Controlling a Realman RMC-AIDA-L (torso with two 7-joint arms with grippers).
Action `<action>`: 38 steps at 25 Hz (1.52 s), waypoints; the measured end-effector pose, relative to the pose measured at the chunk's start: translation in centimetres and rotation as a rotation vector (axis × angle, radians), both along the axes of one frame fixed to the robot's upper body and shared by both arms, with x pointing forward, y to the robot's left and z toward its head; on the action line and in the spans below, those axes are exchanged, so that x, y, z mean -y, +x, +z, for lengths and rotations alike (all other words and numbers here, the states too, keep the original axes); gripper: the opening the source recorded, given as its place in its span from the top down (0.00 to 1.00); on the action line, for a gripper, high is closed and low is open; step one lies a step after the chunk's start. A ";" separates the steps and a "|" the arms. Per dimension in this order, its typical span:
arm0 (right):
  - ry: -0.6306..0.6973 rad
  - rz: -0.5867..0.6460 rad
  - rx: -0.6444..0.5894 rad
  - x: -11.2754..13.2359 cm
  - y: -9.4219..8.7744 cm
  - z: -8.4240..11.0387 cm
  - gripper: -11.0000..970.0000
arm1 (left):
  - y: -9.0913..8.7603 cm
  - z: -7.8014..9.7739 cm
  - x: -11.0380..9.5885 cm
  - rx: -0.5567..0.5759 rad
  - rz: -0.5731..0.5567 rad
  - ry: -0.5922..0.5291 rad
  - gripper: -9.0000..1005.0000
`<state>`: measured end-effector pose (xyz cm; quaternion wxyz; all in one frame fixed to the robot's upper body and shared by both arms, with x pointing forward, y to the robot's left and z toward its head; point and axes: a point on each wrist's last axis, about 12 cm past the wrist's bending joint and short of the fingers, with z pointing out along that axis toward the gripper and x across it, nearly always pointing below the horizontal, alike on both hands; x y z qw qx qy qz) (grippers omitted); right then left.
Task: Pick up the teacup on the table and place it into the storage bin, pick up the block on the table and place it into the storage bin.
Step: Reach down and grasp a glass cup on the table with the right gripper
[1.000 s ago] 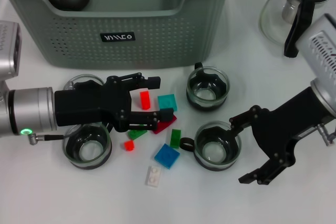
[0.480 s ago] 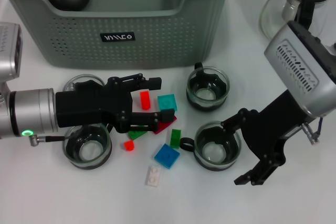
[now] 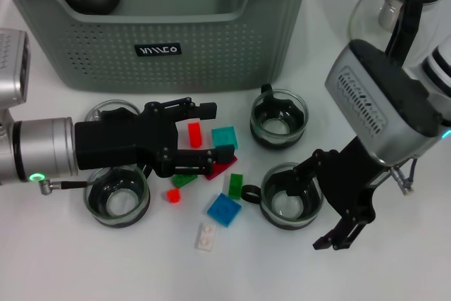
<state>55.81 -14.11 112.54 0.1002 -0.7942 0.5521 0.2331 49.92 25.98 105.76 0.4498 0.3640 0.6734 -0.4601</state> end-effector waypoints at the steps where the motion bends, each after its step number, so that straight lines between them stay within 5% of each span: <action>1: -0.006 0.000 0.003 -0.1 0.0 0.0 0.06 | 0.0 0.0 0.0 0.001 0.000 0.001 0.13; 38: -0.119 0.094 0.125 -3.2 -0.8 -1.4 0.06 | -0.1 -0.4 -0.2 0.016 0.023 0.016 0.13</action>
